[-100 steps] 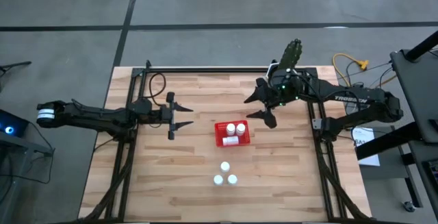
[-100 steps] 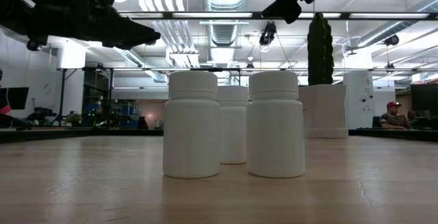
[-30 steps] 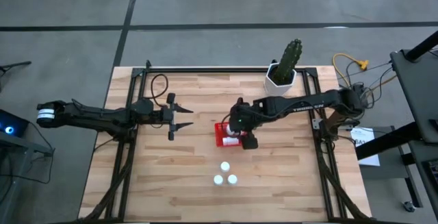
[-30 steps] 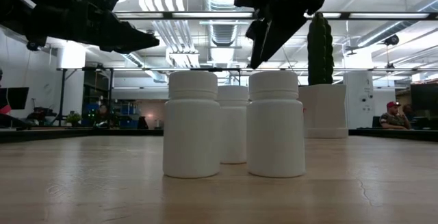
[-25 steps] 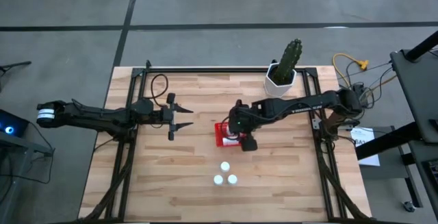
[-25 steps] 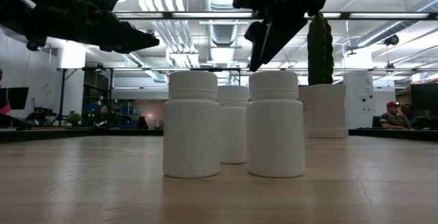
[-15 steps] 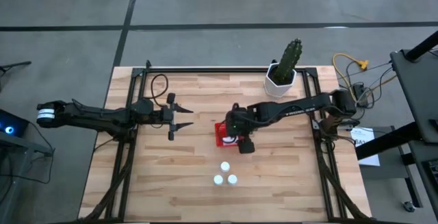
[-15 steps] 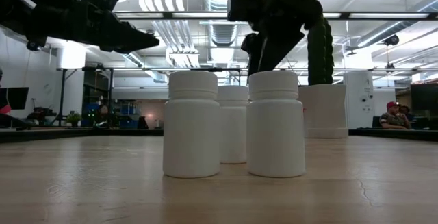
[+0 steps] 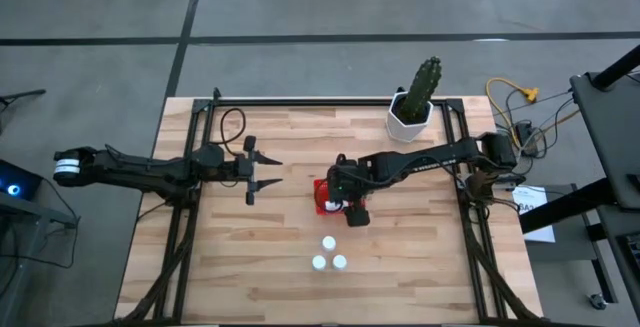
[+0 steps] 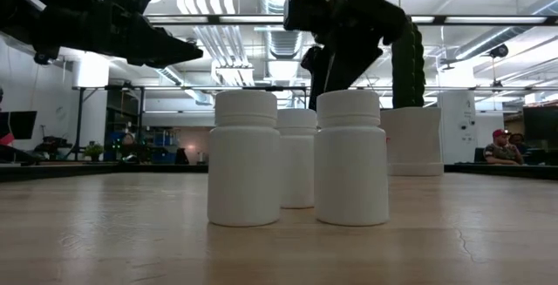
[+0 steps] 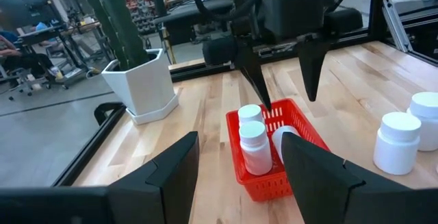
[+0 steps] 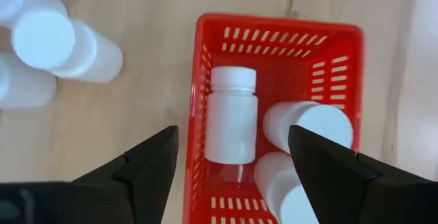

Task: Pick and place pill bottles into a basket
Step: Adjust the white pill bottles in the red basket

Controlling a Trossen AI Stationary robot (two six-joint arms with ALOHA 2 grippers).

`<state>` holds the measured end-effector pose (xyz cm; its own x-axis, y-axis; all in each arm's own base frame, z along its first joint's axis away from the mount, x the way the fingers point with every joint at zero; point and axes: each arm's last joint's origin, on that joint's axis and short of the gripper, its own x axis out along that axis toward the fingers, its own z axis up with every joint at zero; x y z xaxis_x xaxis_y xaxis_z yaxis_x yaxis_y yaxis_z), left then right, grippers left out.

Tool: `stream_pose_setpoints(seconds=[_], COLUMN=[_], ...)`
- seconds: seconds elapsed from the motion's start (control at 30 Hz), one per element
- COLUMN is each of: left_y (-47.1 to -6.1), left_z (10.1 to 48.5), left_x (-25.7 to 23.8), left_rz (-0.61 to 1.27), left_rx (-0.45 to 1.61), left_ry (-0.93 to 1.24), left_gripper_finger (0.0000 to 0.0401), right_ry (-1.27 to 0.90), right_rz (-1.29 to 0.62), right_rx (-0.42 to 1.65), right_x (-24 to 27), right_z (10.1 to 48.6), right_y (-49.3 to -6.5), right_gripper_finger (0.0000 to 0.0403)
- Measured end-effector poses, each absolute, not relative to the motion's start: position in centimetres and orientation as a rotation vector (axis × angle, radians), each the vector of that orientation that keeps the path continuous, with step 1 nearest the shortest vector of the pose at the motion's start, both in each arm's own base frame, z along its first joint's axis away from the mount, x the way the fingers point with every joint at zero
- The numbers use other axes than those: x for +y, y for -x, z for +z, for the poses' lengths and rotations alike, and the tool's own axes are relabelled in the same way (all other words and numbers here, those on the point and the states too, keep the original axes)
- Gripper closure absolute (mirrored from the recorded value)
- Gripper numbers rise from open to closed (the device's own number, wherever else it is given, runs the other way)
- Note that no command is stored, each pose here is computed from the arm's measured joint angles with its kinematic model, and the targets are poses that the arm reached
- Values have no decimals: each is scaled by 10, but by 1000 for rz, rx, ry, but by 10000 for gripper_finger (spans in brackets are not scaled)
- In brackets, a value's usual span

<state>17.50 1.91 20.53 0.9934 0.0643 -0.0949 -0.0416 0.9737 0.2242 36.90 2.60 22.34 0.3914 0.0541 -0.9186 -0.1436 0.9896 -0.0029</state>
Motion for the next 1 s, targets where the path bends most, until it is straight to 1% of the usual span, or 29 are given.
stream_pose_setpoints(seconds=[0.27,0.53,1.0], left_y=[-175,-175,-175], left_z=[205,205,205], left_x=[19,19,19], left_rz=[53,54,54], left_rx=[103,104,106], left_ry=[-223,-210,-208], left_gripper_finger=[210,210,210], right_ry=[123,127,141], right_rz=[150,153,163], right_rx=[1176,1157,1192], right_x=[26,27,27], right_z=[211,211,190], right_y=[-375,-377,-385], right_gripper_finger=[138,138,138])
